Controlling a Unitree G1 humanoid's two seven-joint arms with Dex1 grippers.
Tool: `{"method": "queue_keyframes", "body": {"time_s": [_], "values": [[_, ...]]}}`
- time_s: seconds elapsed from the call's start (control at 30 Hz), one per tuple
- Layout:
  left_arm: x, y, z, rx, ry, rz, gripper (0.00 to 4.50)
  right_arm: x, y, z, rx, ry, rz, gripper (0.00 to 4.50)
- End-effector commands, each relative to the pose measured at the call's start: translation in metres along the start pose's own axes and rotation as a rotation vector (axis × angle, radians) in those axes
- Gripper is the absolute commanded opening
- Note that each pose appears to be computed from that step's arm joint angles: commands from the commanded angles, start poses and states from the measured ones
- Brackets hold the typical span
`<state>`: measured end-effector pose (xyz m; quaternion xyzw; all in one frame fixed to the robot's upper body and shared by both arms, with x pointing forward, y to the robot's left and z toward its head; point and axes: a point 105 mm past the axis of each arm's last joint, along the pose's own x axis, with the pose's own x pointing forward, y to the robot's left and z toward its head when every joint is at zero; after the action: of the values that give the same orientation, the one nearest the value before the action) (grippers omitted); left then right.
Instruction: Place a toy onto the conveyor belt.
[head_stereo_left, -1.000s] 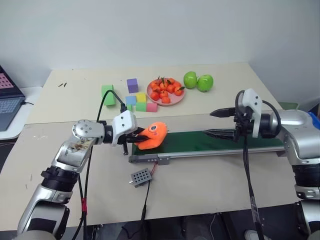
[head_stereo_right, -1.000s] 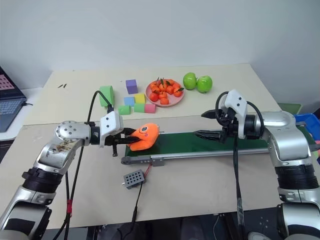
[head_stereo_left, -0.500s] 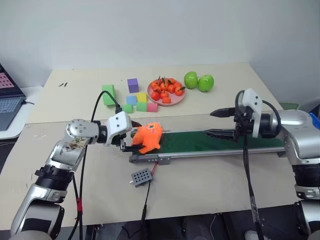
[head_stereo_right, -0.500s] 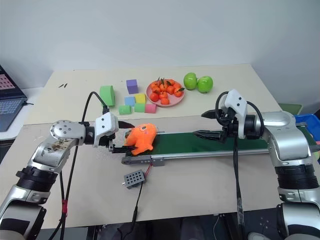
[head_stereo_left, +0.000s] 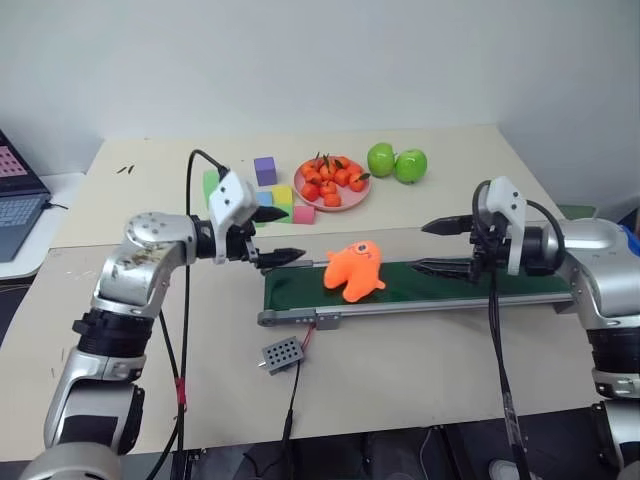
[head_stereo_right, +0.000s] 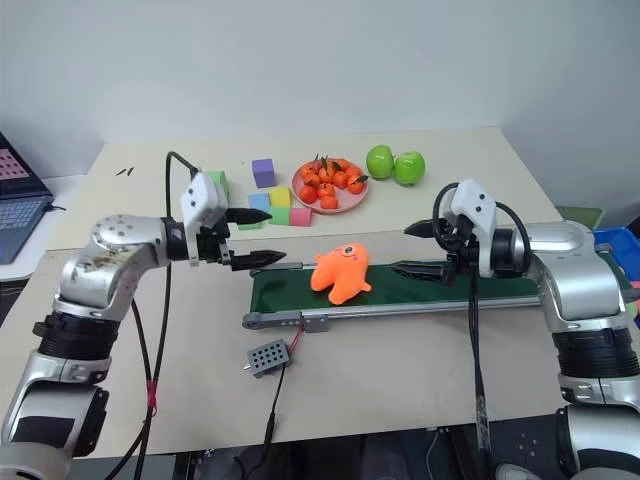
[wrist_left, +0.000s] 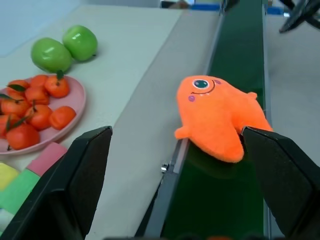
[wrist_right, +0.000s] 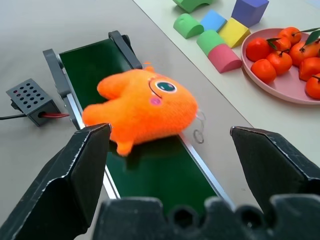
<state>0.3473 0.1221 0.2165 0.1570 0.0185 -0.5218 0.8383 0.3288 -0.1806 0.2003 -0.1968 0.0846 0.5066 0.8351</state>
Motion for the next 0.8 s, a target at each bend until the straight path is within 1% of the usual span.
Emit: {"method": "queue_keyframes", "body": {"time_s": [0.03, 0.23, 0.33, 0.47, 0.67, 0.8], "values": [[-0.009, 0.004, 0.032, 0.067, -0.047, 0.026, 4.42, -0.014, -0.008, 0.021, -0.060, -0.036, -0.041, 4.50], [-0.010, -0.003, 0.050, 0.075, -0.080, -0.002, 4.42, -0.023, -0.011, 0.026, -0.070, -0.031, -0.065, 4.50], [-0.006, -0.004, 0.055, 0.063, -0.099, -0.004, 4.42, -0.025, -0.012, 0.028, -0.074, -0.034, -0.077, 4.50], [0.003, -0.004, 0.068, 0.043, -0.162, 0.015, 4.42, -0.026, -0.009, 0.035, -0.084, -0.045, -0.080, 4.50], [0.010, -0.009, 0.065, 0.037, -0.152, 0.005, 4.42, -0.027, -0.006, 0.039, -0.083, -0.055, -0.081, 4.50], [0.013, -0.013, 0.057, 0.048, -0.107, -0.014, 4.42, -0.025, -0.005, 0.042, -0.083, -0.068, -0.080, 4.50]]}}
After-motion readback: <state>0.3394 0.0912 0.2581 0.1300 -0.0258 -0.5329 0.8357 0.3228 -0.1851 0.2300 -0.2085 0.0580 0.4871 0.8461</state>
